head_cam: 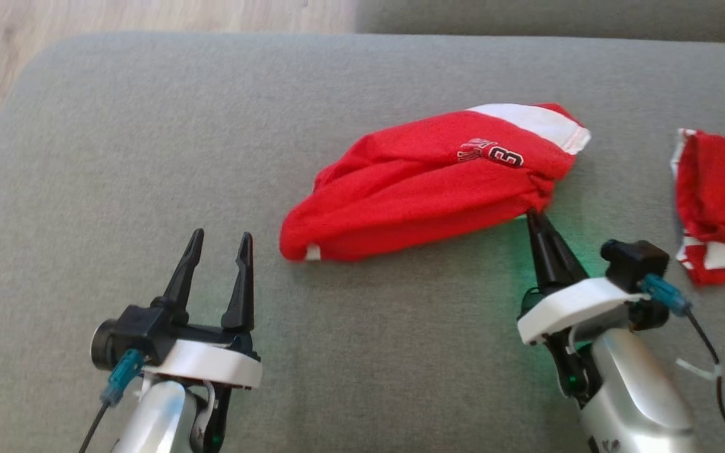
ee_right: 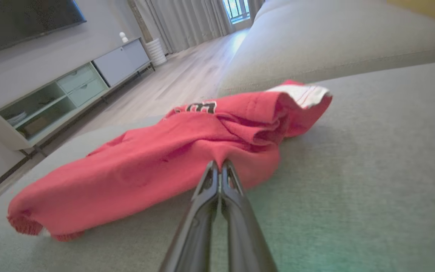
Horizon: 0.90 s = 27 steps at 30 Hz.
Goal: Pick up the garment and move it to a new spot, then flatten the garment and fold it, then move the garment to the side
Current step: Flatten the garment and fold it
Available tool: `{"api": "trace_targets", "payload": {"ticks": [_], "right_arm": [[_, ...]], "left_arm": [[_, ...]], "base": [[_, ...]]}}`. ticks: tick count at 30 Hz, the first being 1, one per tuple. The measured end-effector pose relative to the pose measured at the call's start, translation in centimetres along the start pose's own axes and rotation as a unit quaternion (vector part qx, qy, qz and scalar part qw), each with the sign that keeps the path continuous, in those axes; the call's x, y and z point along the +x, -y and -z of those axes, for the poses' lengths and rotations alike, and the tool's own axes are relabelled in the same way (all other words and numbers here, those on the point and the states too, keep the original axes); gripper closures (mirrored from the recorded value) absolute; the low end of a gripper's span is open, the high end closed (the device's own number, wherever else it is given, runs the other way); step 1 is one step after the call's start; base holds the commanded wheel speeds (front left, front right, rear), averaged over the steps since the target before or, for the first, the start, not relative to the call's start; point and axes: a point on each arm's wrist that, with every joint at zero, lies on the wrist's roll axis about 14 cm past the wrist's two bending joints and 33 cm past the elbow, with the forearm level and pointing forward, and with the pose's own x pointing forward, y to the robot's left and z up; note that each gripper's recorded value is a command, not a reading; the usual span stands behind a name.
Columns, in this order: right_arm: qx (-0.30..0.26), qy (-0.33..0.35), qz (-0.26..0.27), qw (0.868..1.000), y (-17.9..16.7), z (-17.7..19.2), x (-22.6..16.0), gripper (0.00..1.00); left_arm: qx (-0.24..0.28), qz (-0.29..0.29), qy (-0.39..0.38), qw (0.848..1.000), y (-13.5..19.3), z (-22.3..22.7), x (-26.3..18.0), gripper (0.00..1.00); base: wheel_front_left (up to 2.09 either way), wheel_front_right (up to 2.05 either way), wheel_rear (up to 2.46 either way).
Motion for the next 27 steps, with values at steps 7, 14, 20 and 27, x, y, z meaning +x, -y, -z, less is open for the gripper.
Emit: {"api": "trace_targets", "payload": {"ticks": [7, 14, 20, 27], "right_arm": [[-0.021, 0.047, 0.039, 0.998, 2.2, -2.4, -3.3, 1.0], [-0.047, 0.061, 0.065, 0.995, 3.5, -4.5, -5.3, 1.0], [-0.076, 0.05, 0.051, 0.995, 2.6, -5.5, -4.3, 1.0], [-0.105, -0.035, 0.046, 0.993, 2.6, -4.6, -0.7, 1.0]], "left_arm": [[0.001, 0.024, 0.004, 1.0, 1.6, -0.2, -0.1, 0.0], [-0.001, 0.038, 0.007, 0.999, 2.7, -0.3, -0.1, 0.0], [-0.002, 0.032, 0.0, 0.999, 2.2, 0.2, -0.3, 0.0], [-0.003, 0.017, -0.021, 1.0, 1.2, 1.5, -1.1, 0.0]], "base": [[0.0, 0.0, 0.0], [0.0, 0.0, 0.0], [0.0, 0.0, 0.0], [0.0, 0.0, 0.0]]}}
